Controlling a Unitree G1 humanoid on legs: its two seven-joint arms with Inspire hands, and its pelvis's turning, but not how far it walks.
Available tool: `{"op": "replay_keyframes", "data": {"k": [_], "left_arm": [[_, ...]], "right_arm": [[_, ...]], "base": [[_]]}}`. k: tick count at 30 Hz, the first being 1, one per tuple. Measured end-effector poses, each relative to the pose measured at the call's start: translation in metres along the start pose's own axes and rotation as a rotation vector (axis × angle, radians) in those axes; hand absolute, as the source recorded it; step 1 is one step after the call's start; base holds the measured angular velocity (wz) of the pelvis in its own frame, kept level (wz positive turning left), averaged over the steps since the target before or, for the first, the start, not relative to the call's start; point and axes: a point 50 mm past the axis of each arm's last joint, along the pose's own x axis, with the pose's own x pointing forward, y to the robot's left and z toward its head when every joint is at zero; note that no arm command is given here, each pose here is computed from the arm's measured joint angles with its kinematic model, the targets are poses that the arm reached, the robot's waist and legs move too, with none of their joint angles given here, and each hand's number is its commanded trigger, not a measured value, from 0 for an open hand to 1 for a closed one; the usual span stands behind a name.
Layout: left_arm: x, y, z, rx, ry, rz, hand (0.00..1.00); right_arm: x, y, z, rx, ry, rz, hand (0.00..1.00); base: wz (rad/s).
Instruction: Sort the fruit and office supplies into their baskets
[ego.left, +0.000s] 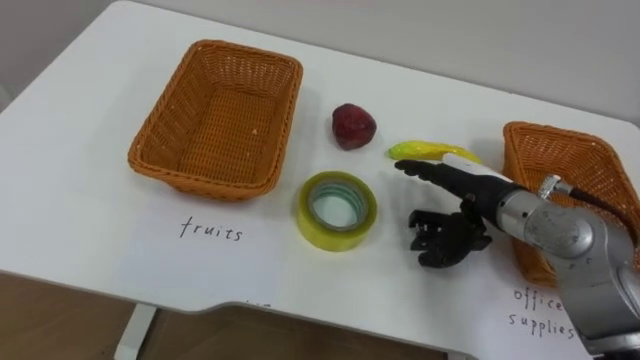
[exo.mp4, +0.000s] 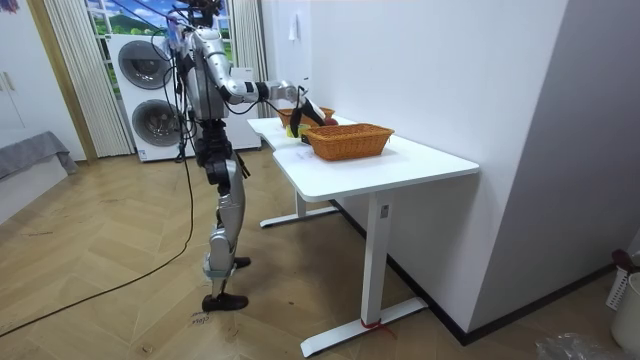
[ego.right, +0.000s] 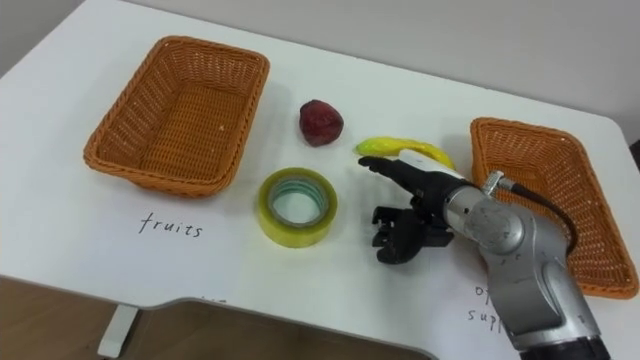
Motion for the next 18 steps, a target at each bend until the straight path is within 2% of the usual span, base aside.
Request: {"op": "replay_keyframes", "data": {"k": [9,18], "left_arm": [[0.0001,-0.0016,0.0006,0.008,-0.001,-0.01,0.0],[0.001,-0.0011,0.0049,0.008,-0.013,-0.009,0.0]], "right_arm": [[0.0043,0.0069,-0.0037,-0.061,0.058,0.016,0.0],[0.0057,0.0076,-0.0073,-0.055,0.072,-0.002,0.0]], "base": [[0.0],[0.0]]}}
